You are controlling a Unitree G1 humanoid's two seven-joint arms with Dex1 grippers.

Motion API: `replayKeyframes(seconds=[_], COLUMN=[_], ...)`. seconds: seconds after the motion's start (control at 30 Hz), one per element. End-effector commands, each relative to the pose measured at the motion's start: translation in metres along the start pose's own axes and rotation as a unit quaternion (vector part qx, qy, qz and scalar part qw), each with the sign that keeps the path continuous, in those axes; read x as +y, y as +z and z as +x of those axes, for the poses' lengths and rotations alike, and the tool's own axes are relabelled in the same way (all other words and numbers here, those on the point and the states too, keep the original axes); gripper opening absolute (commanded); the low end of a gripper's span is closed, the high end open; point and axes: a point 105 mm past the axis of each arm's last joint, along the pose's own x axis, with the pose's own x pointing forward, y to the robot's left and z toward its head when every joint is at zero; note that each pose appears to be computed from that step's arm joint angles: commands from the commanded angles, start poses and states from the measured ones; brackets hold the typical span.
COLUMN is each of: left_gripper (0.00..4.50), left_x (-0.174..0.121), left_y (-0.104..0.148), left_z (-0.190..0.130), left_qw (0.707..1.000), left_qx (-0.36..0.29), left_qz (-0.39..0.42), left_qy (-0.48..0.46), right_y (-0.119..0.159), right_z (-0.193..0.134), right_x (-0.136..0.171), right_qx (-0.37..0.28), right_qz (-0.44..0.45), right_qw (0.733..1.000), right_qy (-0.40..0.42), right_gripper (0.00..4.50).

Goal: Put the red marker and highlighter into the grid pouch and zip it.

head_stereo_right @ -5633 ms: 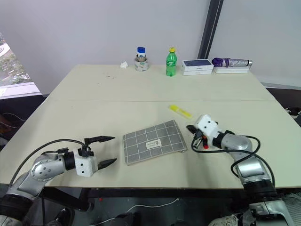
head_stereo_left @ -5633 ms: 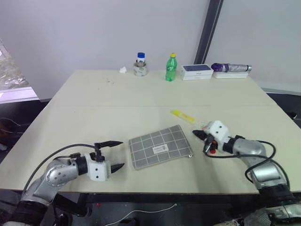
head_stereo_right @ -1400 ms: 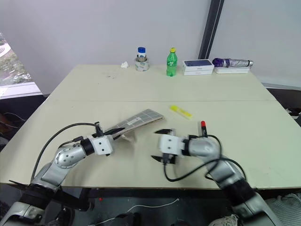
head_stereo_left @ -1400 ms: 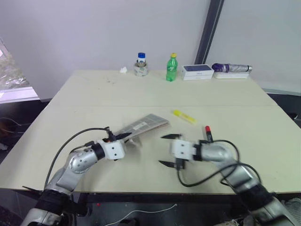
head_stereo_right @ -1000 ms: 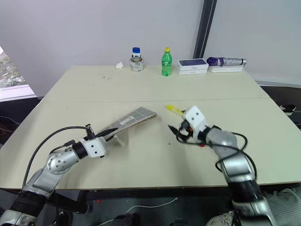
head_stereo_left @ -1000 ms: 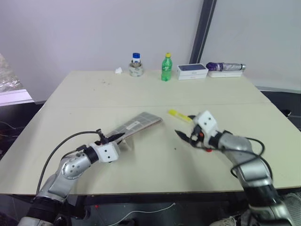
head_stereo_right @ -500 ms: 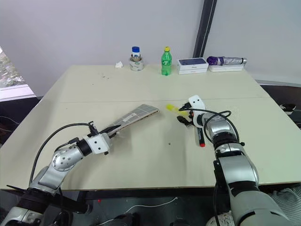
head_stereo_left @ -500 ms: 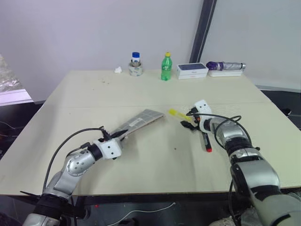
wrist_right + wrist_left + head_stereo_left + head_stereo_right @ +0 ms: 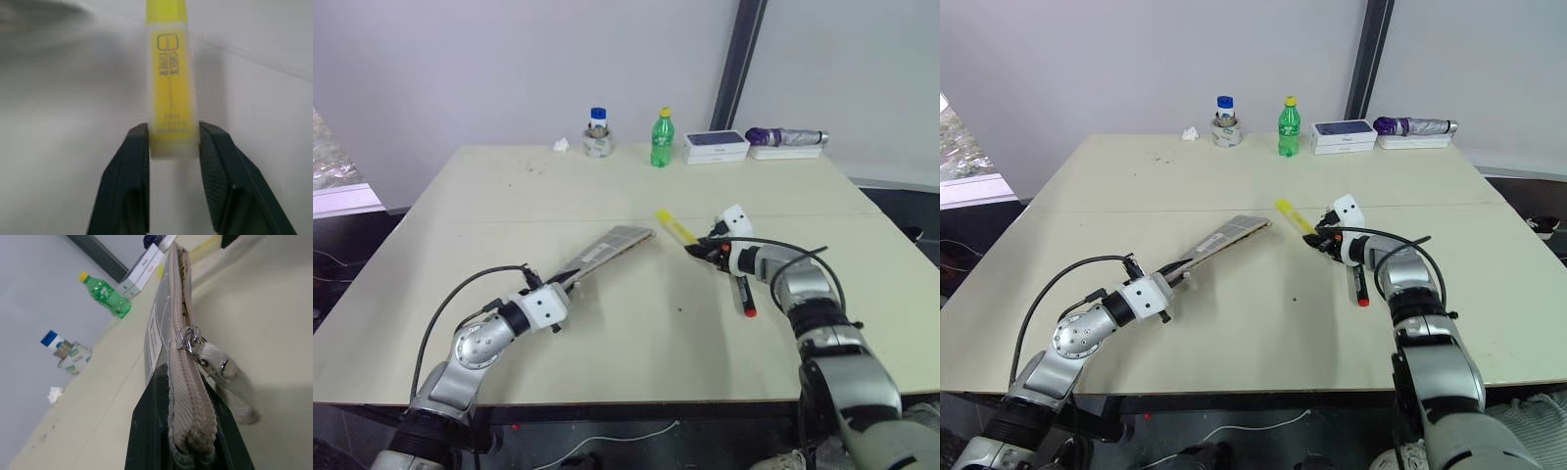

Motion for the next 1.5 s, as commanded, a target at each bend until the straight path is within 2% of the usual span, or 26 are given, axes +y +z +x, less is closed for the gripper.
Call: replayKeyframes(seconds=[0.03, 0.17, 0.27, 0.57, 0.97, 1.1, 1.27, 1.33, 1.5], left_gripper=[0.00, 0.00, 0.00, 0.00, 0.00, 0.00, 0.00, 0.00, 0.00], left_x=[0.006, 0.008, 0.010, 0.013, 0.007, -0.001, -0.011, -0.009, -0.013], left_y=[0.013, 0.013, 0.012, 0.015, 0.017, 0.013, 0.008, 0.011, 0.020], left_z=[0.000, 0.001, 0.003, 0.008, 0.007, 0.005, 0.002, 0.003, 0.006], left_qw=[0.999, 0.997, 0.997, 0.997, 0.998, 0.996, 0.980, 0.977, 0.973], left_qx=[-0.030, -0.035, -0.037, -0.050, -0.052, -0.036, -0.025, -0.032, -0.059], left_qz=[-0.044, -0.065, -0.061, -0.049, -0.027, 0.047, 0.151, 0.163, 0.171], left_qy=[0.006, 0.005, -0.001, -0.013, -0.032, -0.071, -0.130, -0.132, -0.142], right_y=[0.034, 0.039, 0.029, 0.014, 0.005, 0.002, -0.001, -0.005, 0.001], right_z=[-0.030, -0.048, -0.052, -0.050, -0.044, -0.041, -0.037, -0.035, -0.025], right_x=[0.044, 0.080, 0.088, 0.071, 0.061, 0.063, 0.074, 0.080, 0.095], right_qx=[-0.076, -0.091, -0.056, -0.022, 0.004, 0.035, 0.094, 0.119, 0.114], right_qz=[-0.048, -0.055, -0.081, -0.092, -0.119, -0.173, -0.245, -0.269, -0.309], right_qw=[0.993, 0.988, 0.989, 0.994, 0.992, 0.983, 0.961, 0.951, 0.936], right_qy=[0.078, 0.113, 0.109, 0.057, 0.040, 0.047, 0.083, 0.097, 0.121], right_gripper=[0.84, 0.84, 0.84, 0.84, 0.84, 0.84, 0.84, 0.84, 0.84])
